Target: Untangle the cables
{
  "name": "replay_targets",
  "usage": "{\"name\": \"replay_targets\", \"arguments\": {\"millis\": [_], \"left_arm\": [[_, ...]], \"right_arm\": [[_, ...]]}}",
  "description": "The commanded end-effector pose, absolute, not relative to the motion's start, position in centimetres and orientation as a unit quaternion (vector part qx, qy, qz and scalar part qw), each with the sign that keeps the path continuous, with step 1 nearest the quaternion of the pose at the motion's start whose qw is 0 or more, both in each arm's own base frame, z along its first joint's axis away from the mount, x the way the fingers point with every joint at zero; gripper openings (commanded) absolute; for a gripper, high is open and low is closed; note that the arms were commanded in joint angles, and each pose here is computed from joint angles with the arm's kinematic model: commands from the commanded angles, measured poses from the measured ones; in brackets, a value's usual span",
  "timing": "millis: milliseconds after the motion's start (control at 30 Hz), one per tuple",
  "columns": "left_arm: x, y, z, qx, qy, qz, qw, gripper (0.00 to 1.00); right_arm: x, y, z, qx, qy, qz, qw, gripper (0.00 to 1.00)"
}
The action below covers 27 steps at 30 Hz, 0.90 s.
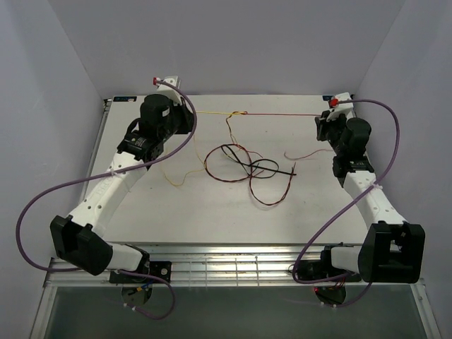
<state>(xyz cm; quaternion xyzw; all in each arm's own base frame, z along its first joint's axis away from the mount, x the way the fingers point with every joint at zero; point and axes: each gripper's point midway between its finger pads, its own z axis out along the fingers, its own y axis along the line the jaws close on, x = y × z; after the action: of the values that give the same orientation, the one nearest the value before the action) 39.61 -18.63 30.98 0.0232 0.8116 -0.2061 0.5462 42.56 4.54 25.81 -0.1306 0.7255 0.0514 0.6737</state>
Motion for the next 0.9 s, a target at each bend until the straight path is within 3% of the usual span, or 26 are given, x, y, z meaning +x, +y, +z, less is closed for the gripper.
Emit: {"name": "replay_targets", "arguments": {"millis": [0,267,400,467,633,733,867], "left_arm": [[40.1,-13.8,36.2,-0.014,0.774,-0.156,0.613,0.0],[41.8,-16.4,30.7,0.016,0.828,-0.178,0.531,0.0],[40.2,-20.9,26.7,0.078,0.847,-0.274,0.449,0.0],[38.1,-24.5,25.2,0.123,0.846,-0.327,0.403,0.0],[32.9,-33.4,21.2,0.237,0.845,-0.357,0.319,0.0],[30.0,-36.8,21.7,0.287,0.82,-0.408,0.281,0.0],[25.7,-39.6,25.1,0.373,0.762,-0.446,0.285,0.0]], "right_arm": [[43.0,-0.3,29.8,-0.065,0.713,-0.013,0.698,0.08],[42.9,3.3,36.9,-0.12,0.658,0.069,0.74,0.08],[42.2,5.9,42.5,-0.173,0.622,0.117,0.754,0.08],[41.5,7.6,43.7,-0.205,0.615,0.148,0.747,0.08],[39.4,13.0,46.0,-0.278,0.593,0.193,0.731,0.08],[39.3,14.8,46.0,-0.291,0.601,0.206,0.716,0.08],[42.1,15.1,43.2,-0.265,0.654,0.199,0.68,0.08]]}}
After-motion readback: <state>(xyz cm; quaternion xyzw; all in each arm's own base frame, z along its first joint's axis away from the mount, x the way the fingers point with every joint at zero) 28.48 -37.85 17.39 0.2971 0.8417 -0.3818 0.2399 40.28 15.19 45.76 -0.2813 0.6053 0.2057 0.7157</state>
